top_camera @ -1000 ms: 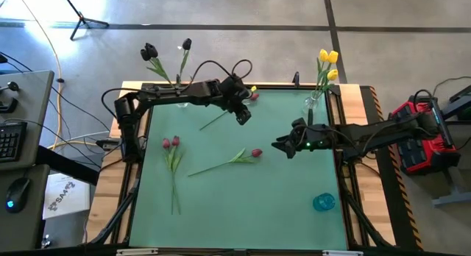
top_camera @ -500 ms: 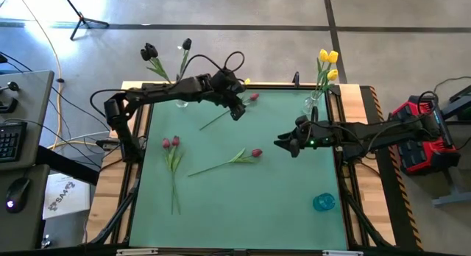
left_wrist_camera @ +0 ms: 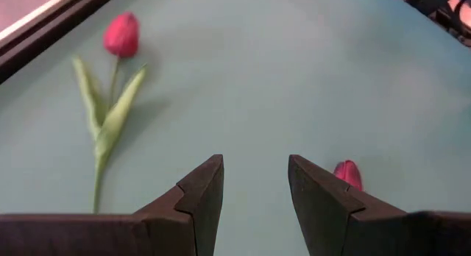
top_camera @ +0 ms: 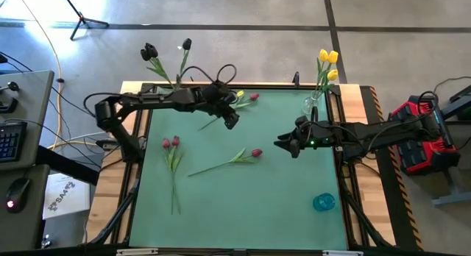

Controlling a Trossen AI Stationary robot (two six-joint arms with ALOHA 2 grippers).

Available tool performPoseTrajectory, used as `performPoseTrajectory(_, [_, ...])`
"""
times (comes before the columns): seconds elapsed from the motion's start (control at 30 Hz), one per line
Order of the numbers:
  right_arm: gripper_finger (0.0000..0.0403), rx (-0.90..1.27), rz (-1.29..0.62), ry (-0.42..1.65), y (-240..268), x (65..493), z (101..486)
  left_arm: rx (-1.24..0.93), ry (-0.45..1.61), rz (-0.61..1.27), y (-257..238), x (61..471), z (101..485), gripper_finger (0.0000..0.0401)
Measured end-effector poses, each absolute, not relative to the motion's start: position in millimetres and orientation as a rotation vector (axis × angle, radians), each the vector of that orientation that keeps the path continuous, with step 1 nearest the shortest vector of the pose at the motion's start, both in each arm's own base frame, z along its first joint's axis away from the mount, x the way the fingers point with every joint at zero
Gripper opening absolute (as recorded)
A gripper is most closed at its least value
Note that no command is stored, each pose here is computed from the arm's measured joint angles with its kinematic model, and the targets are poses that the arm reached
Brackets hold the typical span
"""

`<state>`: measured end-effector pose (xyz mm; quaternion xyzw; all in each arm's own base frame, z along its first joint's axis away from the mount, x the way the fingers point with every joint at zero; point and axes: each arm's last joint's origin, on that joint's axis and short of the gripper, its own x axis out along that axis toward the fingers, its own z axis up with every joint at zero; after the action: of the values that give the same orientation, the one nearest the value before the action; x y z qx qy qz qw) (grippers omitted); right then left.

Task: Sort flowers into vase by color
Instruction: Put the red flower into the blue vase

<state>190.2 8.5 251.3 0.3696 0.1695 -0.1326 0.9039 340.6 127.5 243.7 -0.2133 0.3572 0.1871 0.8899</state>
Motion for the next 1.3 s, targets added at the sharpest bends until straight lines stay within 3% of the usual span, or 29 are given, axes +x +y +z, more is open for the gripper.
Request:
performPoseTrajectory(0.2, [0.0220, 0.709, -0.286, 0.354, 7.9, 189.9, 250.7, -0.477, 0.669, 0.438, 122.5, 314.9, 229.3, 0.0142])
performPoseTrajectory(0.47, [0.0220, 0.624, -0.398, 0.218, 3.3, 192.2, 258.8, -0.452, 0.649, 0.355, 118.8, 327.7, 194.9, 0.0142])
performPoseTrajectory(0.63, [0.0220, 0.689, -0.386, 0.111, 1.3, 194.8, 267.9, -0.418, 0.634, 0.349, 127.9, 340.5, 170.5, 0.0142])
performPoseTrajectory(0.83, [0.0220, 0.763, -0.421, 0.124, -1.8, 193.9, 264.5, -0.395, 0.707, 0.434, 147.3, 350.0, 144.1, 0.0142])
performPoseTrajectory(1.13, [0.0220, 0.834, -0.454, 0.163, -1.8, 192.5, 258.8, -0.244, 0.740, 0.547, 183.0, 361.5, 148.2, 0.0142])
performPoseTrajectory(1.3, [0.0220, 0.852, -0.464, 0.171, -1.8, 192.1, 257.4, -0.308, 0.848, 0.546, 205.1, 355.5, 130.0, 0.0142])
